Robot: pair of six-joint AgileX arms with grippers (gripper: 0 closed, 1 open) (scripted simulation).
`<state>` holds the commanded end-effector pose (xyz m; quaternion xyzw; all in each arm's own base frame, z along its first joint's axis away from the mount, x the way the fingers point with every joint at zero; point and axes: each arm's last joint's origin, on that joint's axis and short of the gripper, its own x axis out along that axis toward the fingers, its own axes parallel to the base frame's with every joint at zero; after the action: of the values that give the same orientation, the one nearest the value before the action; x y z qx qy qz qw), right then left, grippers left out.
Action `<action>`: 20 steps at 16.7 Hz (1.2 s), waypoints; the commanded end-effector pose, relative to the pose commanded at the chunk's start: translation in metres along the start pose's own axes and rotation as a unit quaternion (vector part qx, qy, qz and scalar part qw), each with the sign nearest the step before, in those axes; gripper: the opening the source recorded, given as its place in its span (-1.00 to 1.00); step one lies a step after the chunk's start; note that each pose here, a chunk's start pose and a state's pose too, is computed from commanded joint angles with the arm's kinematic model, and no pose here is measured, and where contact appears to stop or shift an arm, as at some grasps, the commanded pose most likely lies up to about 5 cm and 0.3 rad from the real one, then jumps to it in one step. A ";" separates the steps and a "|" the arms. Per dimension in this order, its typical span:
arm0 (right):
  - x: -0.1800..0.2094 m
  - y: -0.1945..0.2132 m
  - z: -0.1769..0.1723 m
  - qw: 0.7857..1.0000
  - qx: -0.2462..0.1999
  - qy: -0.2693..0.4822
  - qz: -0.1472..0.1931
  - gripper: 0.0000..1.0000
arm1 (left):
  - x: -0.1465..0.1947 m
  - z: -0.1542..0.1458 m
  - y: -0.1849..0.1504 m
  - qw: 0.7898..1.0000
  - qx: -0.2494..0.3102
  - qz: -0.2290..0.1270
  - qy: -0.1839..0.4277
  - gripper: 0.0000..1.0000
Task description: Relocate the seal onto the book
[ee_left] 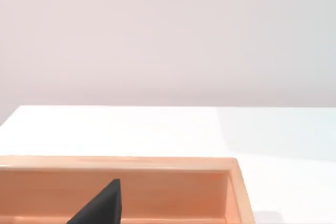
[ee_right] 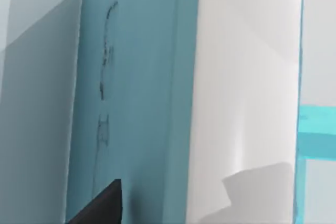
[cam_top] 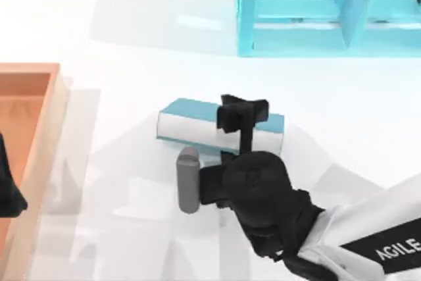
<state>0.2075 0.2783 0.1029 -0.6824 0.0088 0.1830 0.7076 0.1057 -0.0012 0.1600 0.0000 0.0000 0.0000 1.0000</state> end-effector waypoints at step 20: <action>-0.130 0.020 0.021 0.999 0.040 0.020 0.008 1.00 | 0.000 0.000 0.000 1.000 0.000 0.000 0.000 1.00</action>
<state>0.0756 0.2669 0.1197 -0.6570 0.0355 0.1745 0.7325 0.1057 -0.0012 0.1600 0.0000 0.0000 0.0000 1.0000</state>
